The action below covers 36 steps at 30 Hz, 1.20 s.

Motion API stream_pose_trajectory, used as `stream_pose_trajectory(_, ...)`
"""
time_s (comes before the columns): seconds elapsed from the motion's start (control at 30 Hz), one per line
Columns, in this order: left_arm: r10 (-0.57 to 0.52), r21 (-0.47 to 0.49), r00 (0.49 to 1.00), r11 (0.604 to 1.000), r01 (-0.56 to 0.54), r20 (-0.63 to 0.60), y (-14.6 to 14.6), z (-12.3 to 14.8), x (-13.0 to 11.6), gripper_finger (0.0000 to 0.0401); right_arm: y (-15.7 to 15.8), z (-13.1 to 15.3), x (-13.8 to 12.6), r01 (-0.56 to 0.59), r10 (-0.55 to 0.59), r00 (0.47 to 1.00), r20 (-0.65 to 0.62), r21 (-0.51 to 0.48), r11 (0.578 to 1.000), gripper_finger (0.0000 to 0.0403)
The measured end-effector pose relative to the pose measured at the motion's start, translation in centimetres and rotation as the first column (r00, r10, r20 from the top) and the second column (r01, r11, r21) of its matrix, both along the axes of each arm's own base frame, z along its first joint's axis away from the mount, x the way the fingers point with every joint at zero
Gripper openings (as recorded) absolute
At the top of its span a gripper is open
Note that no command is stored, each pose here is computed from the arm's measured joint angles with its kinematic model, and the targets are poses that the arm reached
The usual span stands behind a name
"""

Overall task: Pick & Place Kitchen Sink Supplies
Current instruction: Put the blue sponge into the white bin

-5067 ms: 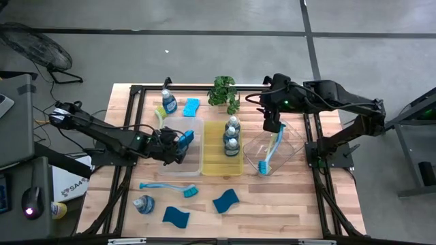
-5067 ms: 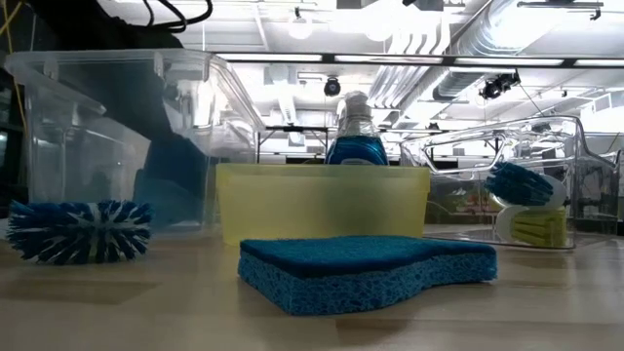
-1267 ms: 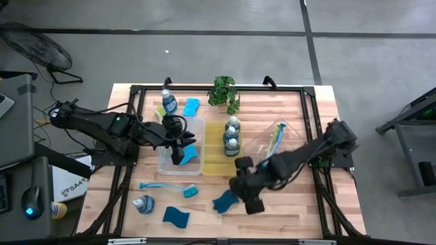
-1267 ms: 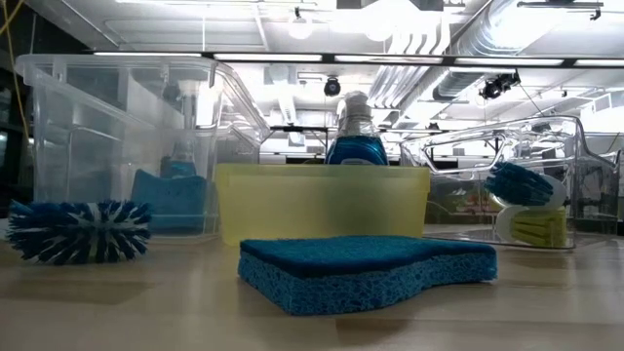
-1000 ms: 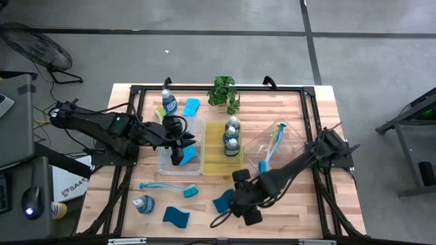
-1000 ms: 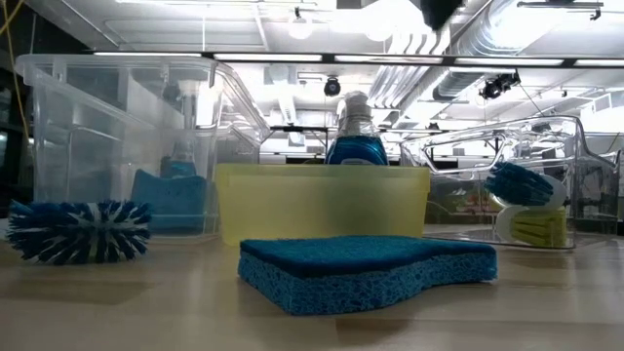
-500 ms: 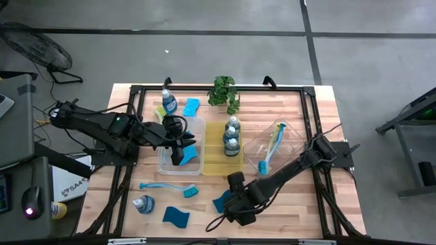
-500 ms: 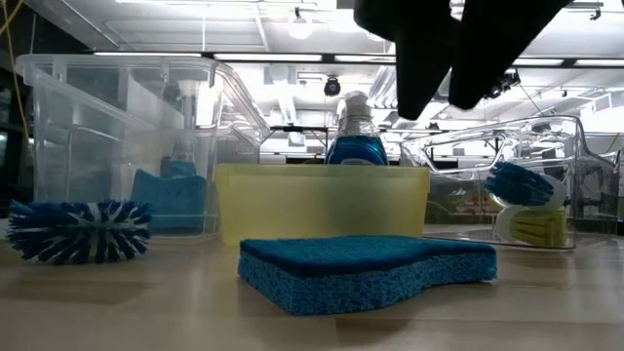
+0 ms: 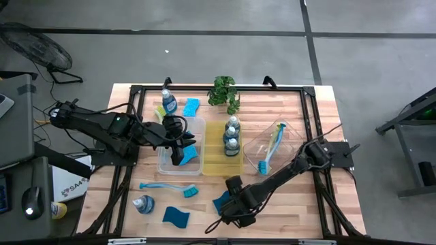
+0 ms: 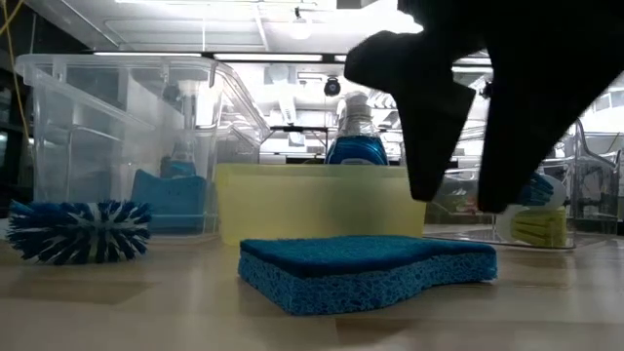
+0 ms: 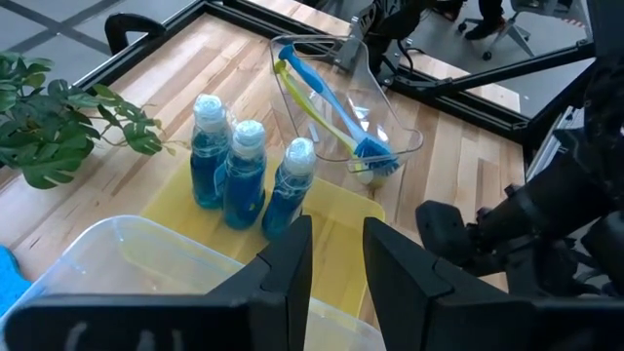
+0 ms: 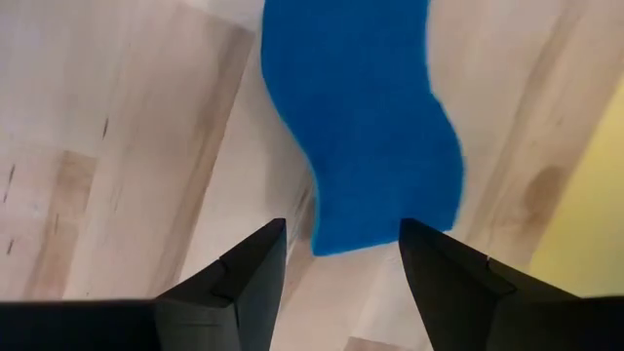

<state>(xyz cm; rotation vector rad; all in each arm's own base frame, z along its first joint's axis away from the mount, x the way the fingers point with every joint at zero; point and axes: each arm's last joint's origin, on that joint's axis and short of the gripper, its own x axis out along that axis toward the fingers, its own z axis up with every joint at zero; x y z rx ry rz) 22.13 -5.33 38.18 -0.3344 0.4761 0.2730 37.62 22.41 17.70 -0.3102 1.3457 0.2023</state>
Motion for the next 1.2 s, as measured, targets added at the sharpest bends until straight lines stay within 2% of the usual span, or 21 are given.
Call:
stream_pose_trajectory(0.27,0.000,0.000,1.000,1.000,0.000,0.000,0.0,0.0,0.0,0.0092,0.1,-0.2,0.0,-0.009,0.009,1.000,0.005,-0.017,1.000,0.0194)
stream_pose_trajectory(0.4,0.000,0.000,1.000,1.000,0.000,0.000,0.0,0.0,0.0,0.0092,0.0,-1.6,-0.2,-0.018,0.018,1.000,0.001,-0.007,1.000,0.0183)
stream_pose_trajectory(0.7,-0.005,-0.003,1.000,1.000,0.005,-0.001,0.0,0.0,0.0,0.0092,-0.4,-4.1,-1.1,0.029,-0.029,1.000,-0.002,0.006,1.000,0.0142)
stream_pose_trajectory(1.2,-0.005,0.001,1.000,1.000,0.006,-0.021,0.0,-0.2,-0.1,0.0092,-0.3,-4.1,-1.1,0.076,-0.076,0.997,0.030,-0.019,0.997,0.0052)
